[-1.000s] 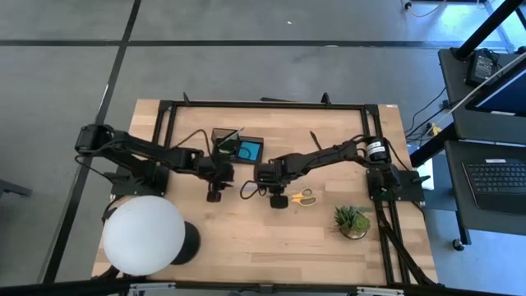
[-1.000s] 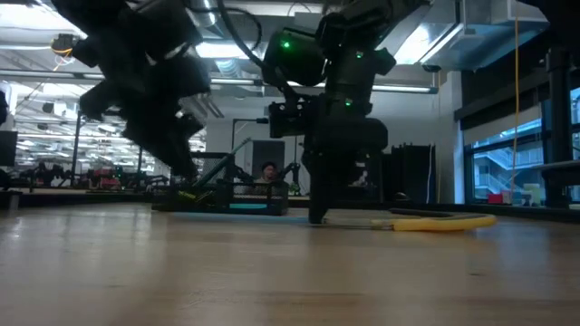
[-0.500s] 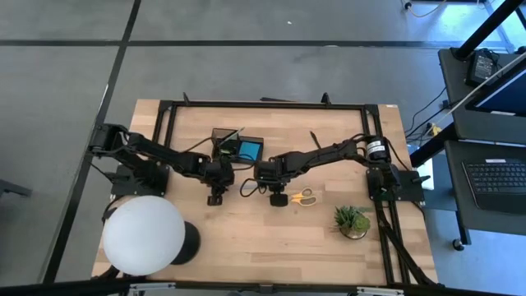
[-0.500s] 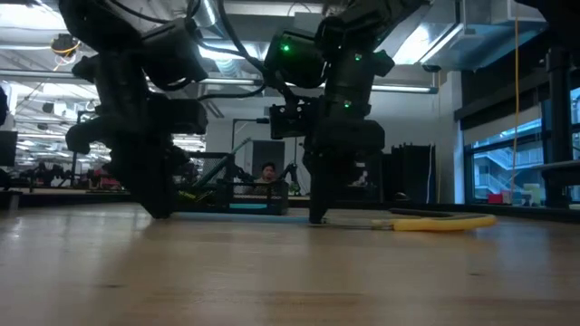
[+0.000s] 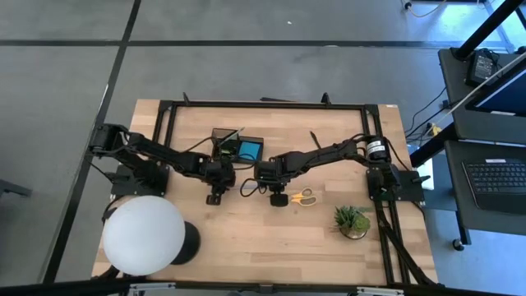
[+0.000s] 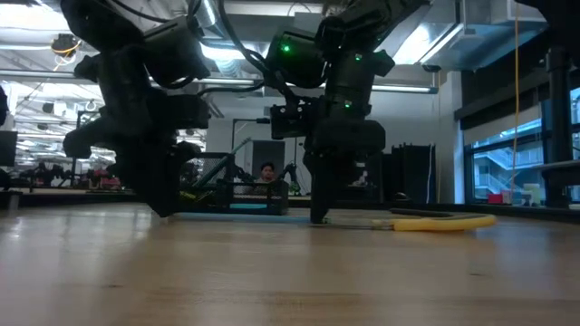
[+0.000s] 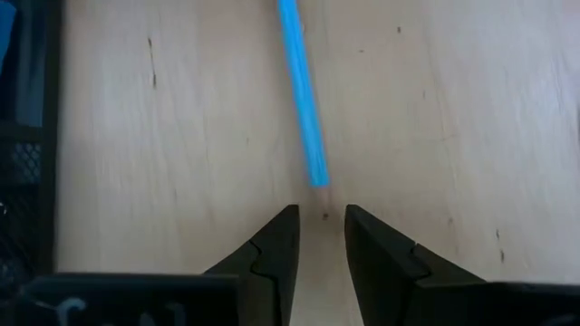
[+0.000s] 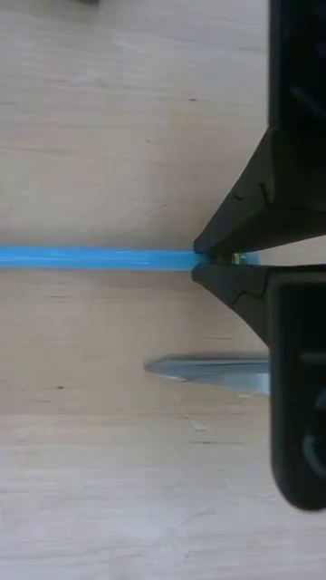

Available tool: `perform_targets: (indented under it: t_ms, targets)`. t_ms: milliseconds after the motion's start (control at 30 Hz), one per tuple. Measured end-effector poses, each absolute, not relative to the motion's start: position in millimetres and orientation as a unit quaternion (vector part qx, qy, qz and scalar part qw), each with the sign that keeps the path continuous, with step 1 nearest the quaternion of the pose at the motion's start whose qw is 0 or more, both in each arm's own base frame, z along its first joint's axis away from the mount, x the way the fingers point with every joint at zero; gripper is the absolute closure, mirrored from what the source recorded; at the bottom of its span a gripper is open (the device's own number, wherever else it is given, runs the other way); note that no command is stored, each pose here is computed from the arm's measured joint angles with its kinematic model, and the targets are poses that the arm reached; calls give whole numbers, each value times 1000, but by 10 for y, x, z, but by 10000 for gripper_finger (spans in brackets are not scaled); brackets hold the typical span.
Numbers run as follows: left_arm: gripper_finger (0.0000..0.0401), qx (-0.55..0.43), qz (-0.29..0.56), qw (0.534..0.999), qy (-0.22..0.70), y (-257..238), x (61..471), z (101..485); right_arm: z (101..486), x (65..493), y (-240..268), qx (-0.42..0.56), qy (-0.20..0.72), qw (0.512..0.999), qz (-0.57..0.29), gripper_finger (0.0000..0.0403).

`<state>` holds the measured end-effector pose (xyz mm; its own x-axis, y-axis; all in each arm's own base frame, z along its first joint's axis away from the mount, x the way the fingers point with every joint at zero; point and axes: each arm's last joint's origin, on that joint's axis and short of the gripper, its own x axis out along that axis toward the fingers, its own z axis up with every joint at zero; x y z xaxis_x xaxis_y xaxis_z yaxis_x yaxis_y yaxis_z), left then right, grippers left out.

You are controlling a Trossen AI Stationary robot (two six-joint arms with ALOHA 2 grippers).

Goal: Pick and place office supplies into organizer
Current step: Put the blue pencil into the black desk organizer

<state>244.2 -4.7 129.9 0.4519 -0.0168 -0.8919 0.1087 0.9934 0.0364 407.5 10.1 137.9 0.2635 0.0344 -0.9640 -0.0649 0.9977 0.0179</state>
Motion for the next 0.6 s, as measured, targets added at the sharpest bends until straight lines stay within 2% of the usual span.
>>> perform_targets:
  t_ms: [600]
  targets:
    - [314,-22,3,855,518,-47,2454,1306,1382,4076,101,-13,605,795,31,377]
